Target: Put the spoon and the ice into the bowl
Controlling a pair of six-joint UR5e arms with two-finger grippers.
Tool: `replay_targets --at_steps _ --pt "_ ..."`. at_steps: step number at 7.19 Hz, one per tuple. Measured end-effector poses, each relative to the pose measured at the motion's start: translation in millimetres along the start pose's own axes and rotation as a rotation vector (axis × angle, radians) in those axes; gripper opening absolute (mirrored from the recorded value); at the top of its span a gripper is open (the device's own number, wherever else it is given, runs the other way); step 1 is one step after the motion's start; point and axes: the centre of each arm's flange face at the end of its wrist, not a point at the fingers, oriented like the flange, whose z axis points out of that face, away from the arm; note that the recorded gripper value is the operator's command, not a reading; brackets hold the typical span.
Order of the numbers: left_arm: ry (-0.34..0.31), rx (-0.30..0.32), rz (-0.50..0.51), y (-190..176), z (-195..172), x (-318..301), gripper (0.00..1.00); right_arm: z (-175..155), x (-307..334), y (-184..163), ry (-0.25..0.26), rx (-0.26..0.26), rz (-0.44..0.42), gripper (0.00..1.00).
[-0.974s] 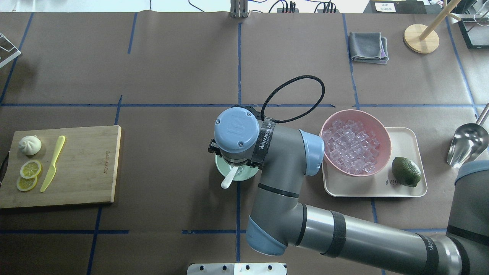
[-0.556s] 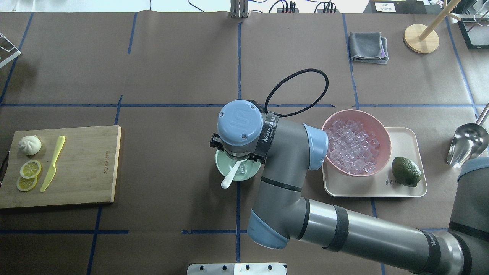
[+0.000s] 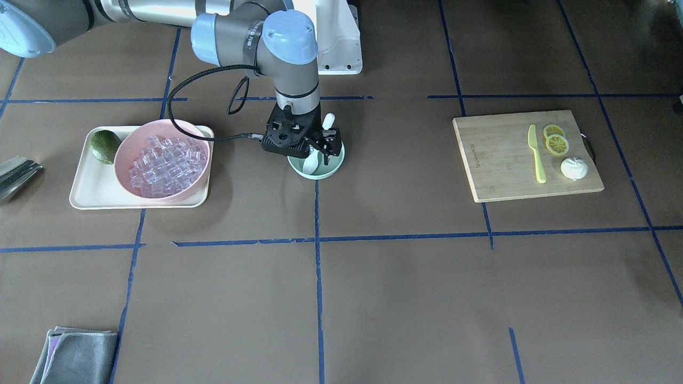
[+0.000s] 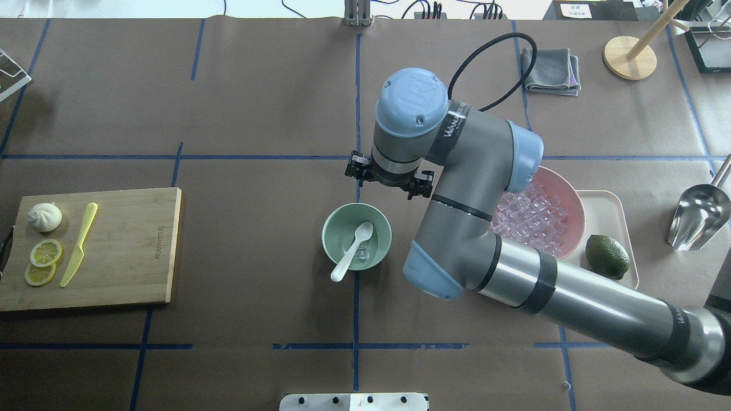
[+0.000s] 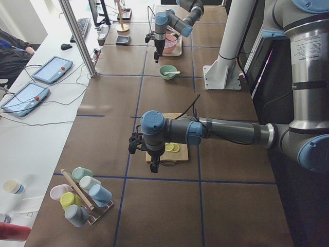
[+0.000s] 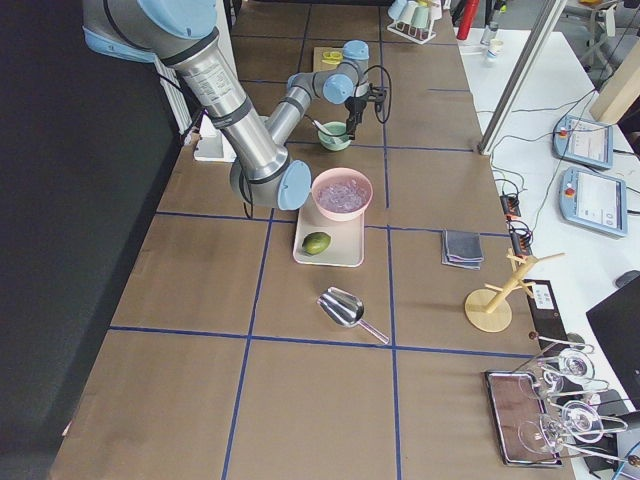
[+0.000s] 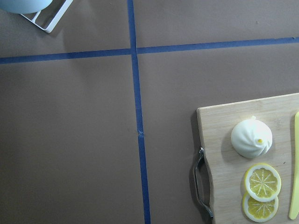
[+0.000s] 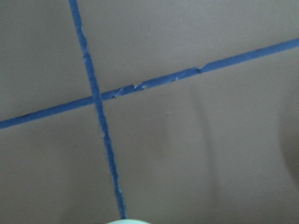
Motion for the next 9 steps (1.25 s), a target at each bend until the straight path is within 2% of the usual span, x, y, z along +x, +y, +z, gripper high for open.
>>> replay_targets --at_steps 2,5,6,9 --pt "-0.001 -0.012 0.032 5 3 -4 1.0 -41 79 -67 0.001 -0.031 -0.078 0.99" --pt "-0.008 -0.006 0.074 12 -1 -23 1.0 -105 209 -139 0.083 -0.026 -0.277 0.99" --pt "-0.011 -0.002 0.063 15 -4 -30 1.0 -116 252 -158 0.108 -0.036 -0.337 0.99" --pt "-0.015 -0.001 0.051 16 -5 -35 1.0 -137 416 -187 0.118 -0.09 -0.472 0.99"
